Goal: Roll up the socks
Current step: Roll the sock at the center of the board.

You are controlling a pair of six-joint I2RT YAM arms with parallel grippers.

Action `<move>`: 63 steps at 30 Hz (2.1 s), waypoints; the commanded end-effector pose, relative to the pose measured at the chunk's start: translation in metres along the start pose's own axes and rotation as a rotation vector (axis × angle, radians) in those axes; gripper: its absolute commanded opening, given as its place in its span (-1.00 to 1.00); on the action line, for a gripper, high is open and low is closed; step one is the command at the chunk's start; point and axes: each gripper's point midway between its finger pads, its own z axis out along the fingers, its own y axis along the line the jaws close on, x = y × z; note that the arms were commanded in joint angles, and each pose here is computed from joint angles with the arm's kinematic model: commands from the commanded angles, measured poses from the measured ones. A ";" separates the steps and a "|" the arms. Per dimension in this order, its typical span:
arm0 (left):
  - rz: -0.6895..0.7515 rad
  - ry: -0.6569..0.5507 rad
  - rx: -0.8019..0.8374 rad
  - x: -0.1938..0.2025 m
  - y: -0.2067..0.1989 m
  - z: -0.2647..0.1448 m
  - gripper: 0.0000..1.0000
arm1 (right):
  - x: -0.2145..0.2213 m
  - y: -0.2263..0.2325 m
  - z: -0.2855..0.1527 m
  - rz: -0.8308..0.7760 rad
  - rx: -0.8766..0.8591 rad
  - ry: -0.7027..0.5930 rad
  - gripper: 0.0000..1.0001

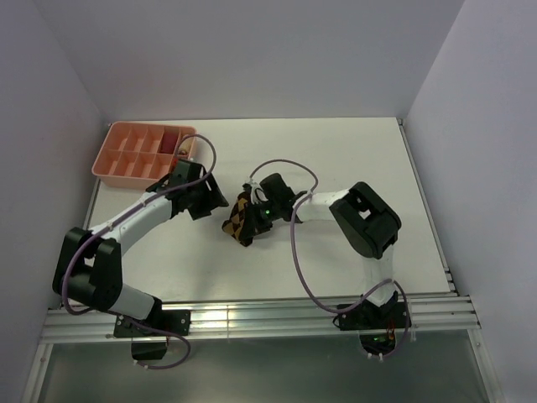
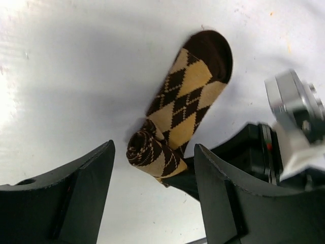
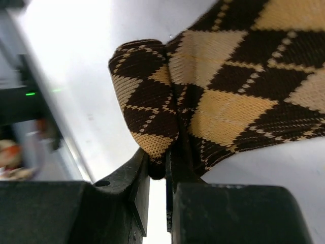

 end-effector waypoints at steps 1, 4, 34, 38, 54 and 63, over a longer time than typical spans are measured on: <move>-0.062 0.004 0.035 0.012 0.000 -0.002 0.37 | 0.027 0.011 0.004 0.181 -0.151 0.136 -1.00; -0.090 0.035 0.065 0.028 0.004 0.002 0.35 | 0.027 0.006 0.006 0.239 -0.161 0.162 -1.00; 0.188 0.253 -0.016 0.080 0.009 0.078 -0.50 | -0.023 -0.001 -0.056 -0.157 0.337 -0.185 0.02; 0.265 0.277 -0.011 0.082 -0.002 0.083 -0.50 | -0.037 0.001 -0.081 -0.304 0.527 -0.297 0.08; 0.379 0.287 -0.032 0.081 -0.015 0.081 -0.49 | -0.045 0.029 -0.069 -0.571 0.657 -0.297 0.16; 0.374 0.294 -0.040 0.083 -0.013 0.080 -0.49 | -0.023 0.011 -0.038 -0.586 0.695 -0.214 0.14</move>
